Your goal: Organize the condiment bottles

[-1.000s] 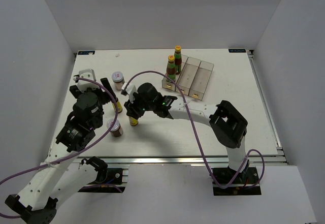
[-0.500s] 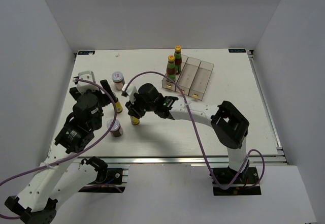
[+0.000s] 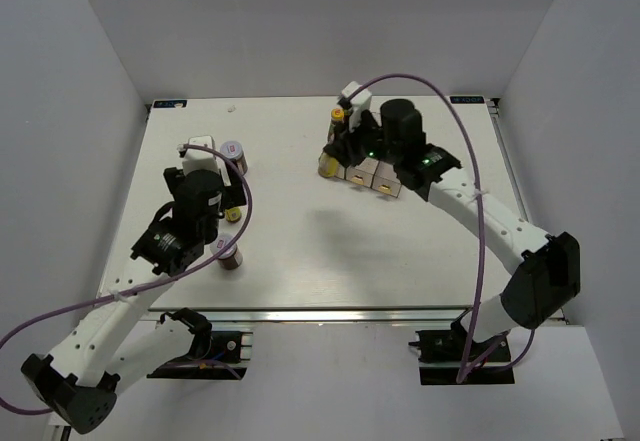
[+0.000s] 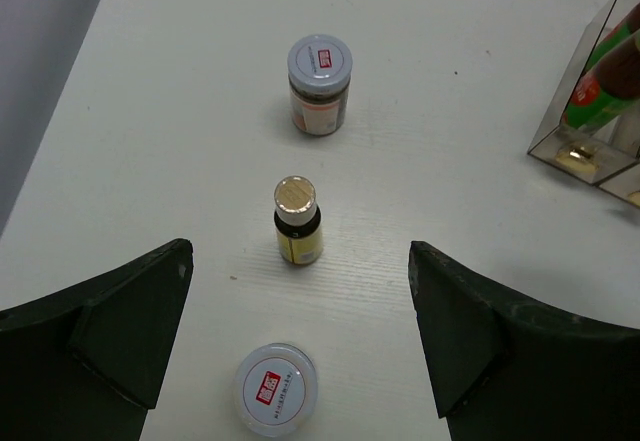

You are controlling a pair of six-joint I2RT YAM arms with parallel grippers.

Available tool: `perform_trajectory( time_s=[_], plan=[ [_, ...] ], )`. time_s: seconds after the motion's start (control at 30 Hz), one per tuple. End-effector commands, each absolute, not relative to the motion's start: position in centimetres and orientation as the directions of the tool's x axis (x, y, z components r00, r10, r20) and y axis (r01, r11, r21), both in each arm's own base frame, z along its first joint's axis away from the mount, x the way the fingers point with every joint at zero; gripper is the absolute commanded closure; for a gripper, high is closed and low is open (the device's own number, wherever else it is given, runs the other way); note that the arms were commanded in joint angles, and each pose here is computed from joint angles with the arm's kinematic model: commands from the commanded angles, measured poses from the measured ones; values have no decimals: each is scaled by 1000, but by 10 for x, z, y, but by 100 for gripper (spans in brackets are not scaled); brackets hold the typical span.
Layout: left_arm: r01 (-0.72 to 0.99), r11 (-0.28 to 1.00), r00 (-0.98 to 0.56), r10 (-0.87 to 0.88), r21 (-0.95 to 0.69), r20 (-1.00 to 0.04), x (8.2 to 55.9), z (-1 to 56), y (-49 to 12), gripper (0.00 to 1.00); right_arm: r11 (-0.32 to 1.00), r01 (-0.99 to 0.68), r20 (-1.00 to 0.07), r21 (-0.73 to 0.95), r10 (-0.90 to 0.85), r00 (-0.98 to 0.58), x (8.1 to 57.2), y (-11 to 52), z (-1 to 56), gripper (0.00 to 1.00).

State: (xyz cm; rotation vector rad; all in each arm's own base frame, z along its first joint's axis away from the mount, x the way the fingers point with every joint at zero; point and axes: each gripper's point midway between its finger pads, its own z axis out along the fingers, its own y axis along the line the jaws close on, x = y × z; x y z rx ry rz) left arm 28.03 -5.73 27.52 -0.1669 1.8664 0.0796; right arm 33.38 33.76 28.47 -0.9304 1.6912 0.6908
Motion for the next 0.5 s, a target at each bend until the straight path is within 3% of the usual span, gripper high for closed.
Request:
perform_trajectory(
  time_s=[0.0, 0.47],
  plan=[
    [-120, 992, -322, -80, -43, -943, 284, 274, -68, 2, 600, -800, -969, -17, -207, -134, 363, 303, 304, 100],
    [-100, 995, -335, -44, -11, -941, 283, 273, -68, 2, 793, -608, -962, -37, -193, -193, 493, 225, 282, 100]
  ],
)
